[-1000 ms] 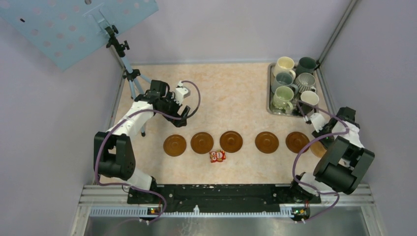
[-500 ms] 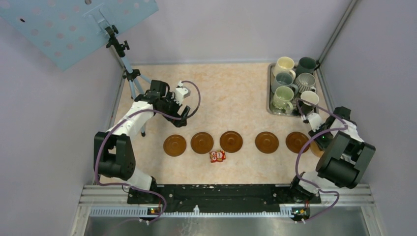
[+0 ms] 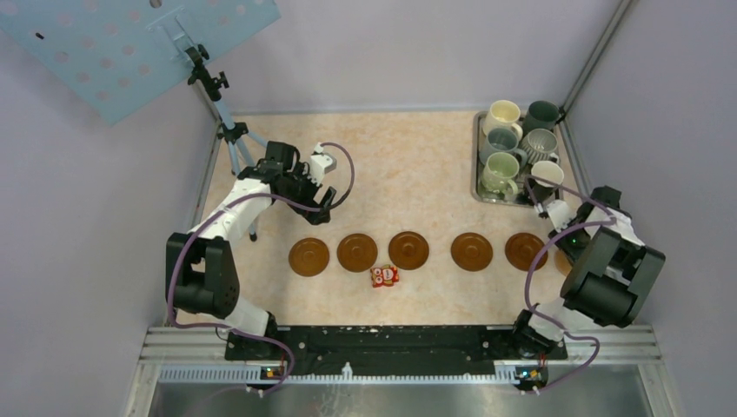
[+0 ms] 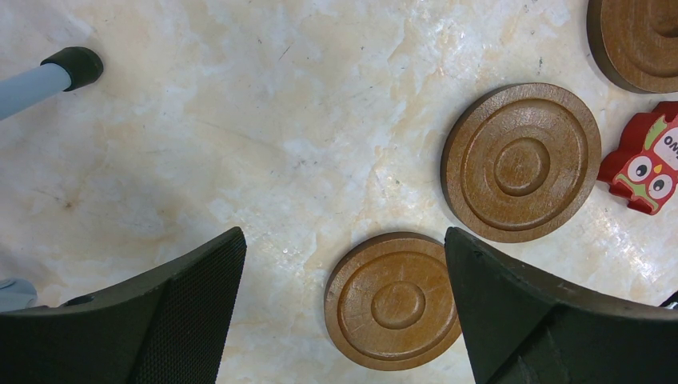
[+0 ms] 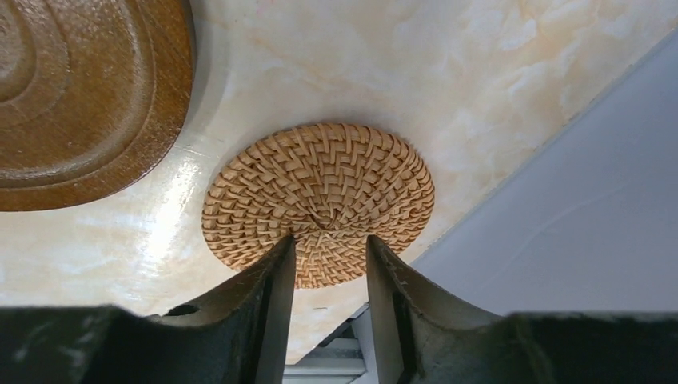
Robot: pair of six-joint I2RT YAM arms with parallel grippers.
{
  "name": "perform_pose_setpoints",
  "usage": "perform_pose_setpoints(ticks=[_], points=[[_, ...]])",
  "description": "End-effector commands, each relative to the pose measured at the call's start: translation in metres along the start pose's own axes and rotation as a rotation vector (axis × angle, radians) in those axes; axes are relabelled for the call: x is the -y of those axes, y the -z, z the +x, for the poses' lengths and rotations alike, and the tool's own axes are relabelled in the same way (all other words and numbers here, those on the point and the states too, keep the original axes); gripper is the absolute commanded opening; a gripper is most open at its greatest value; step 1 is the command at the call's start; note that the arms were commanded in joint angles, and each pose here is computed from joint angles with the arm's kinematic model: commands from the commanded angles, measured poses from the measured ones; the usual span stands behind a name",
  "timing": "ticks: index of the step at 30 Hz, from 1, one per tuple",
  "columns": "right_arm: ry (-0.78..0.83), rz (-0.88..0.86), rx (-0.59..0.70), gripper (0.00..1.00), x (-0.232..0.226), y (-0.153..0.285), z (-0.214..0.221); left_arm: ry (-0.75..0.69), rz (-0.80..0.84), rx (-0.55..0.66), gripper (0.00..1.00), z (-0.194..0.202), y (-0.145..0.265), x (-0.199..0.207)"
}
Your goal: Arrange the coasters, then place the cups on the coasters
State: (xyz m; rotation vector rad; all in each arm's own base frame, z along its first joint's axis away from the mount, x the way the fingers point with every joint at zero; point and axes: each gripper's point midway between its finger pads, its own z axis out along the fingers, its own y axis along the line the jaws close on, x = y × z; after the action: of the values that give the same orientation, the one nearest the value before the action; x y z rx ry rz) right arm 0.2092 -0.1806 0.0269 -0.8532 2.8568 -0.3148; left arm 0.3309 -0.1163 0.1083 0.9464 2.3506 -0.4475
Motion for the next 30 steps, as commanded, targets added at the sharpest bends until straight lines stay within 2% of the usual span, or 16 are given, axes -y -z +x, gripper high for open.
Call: perform_pose_setpoints(ticks=[1, 4, 7, 11, 16, 19, 22, 27, 30], points=[[-0.014, -0.046, 0.069, 0.42, 0.003, 0.013, -0.013, -0.022, 0.002, 0.039, 0.99, -0.009, 0.003, 0.000], [-0.042, -0.055, 0.192, 0.56, 0.011, 0.041, -0.039, -0.029, 0.005, 0.035, 0.99, -0.011, 0.006, 0.001], [-0.074, -0.060, 0.324, 0.65, 0.018, 0.075, -0.066, -0.047, -0.005, 0.034, 0.99, -0.015, 0.012, -0.001], [-0.132, -0.068, 0.452, 0.69, 0.026, 0.117, -0.092, -0.056, -0.021, 0.049, 0.99, -0.020, 0.018, -0.002], [-0.267, -0.094, 0.570, 0.76, 0.034, 0.154, -0.117, -0.047, -0.056, 0.127, 0.99, -0.041, 0.029, -0.004], [-0.334, -0.123, 0.609, 0.83, 0.040, 0.165, -0.129, -0.058, -0.054, 0.186, 0.99, -0.057, 0.039, -0.002], [-0.342, -0.166, 0.618, 0.84, 0.046, 0.167, -0.137, -0.077, -0.006, 0.239, 0.99, -0.070, 0.041, 0.007], [-0.265, -0.199, 0.608, 0.84, 0.065, 0.163, -0.152, -0.098, 0.069, 0.311, 0.99, -0.084, 0.042, 0.020], [-0.287, -0.240, 0.583, 0.84, 0.065, 0.158, -0.174, -0.080, 0.061, 0.315, 0.99, -0.088, 0.041, 0.017]])
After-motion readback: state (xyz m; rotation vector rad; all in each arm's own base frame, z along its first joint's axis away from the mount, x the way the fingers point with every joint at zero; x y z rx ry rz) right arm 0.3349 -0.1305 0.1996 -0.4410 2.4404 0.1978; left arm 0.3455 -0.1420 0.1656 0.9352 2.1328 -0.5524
